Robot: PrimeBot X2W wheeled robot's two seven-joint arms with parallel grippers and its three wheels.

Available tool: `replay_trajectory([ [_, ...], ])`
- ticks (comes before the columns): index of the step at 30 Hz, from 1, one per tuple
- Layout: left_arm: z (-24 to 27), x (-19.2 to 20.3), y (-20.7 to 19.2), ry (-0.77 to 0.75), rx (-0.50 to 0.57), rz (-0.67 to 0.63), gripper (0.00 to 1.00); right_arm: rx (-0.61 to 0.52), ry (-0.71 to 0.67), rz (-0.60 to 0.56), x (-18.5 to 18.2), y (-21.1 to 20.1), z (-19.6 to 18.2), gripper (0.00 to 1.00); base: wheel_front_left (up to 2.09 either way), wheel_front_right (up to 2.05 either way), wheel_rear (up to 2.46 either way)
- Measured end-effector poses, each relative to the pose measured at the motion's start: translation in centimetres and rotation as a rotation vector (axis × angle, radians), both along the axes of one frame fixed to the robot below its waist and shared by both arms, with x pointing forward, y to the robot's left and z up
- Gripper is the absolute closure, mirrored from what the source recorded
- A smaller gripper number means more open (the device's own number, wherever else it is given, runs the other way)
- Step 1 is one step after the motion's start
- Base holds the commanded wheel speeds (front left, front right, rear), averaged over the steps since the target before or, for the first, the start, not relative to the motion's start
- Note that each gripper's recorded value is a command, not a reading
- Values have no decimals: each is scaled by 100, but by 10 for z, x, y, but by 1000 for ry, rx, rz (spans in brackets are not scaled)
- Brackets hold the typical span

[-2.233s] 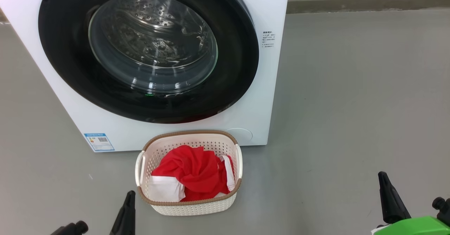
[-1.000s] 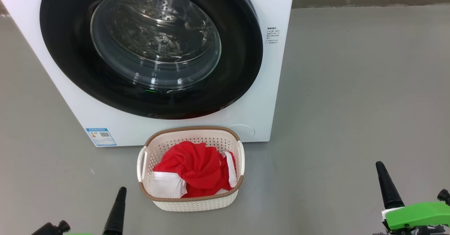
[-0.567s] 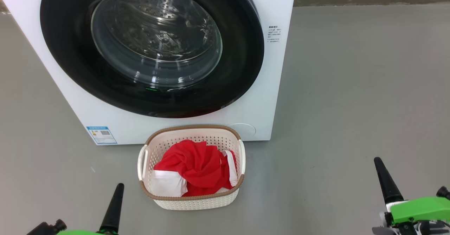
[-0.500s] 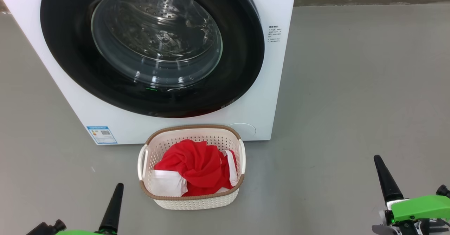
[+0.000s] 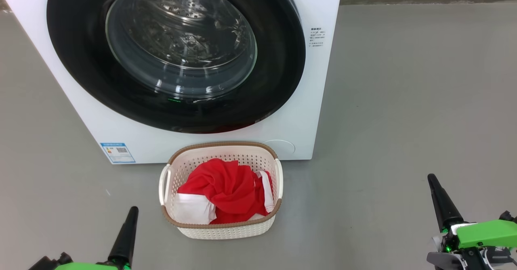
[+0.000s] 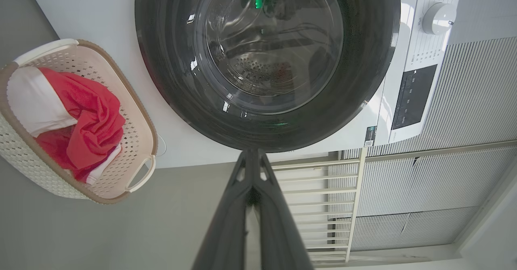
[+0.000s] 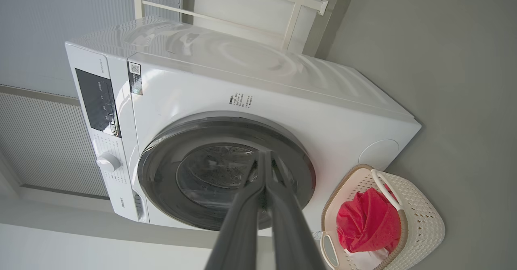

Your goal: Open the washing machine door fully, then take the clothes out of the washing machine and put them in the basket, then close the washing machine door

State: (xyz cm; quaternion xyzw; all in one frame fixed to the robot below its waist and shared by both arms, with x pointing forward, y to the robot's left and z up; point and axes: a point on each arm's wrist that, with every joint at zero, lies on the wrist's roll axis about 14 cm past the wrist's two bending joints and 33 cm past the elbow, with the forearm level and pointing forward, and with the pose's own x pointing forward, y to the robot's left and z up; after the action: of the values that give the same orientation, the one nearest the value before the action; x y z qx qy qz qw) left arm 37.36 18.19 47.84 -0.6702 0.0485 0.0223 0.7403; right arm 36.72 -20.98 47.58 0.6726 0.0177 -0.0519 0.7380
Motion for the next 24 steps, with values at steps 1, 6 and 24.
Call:
replay_trajectory([
  [1, 0, 0, 1, 0, -11, 2, 100, 12, -2, 0, 1, 0, 0, 100, 0, 0, 0],
  [6, 4, 3, 3, -15, -67, 10, 100, 68, -18, 6, 5, 2, 4, 100, 0, 0, 0],
  [24, 4, 4, 5, -16, -105, 16, 100, 108, -29, 9, 8, 3, 7, 100, 0, 0, 0],
])
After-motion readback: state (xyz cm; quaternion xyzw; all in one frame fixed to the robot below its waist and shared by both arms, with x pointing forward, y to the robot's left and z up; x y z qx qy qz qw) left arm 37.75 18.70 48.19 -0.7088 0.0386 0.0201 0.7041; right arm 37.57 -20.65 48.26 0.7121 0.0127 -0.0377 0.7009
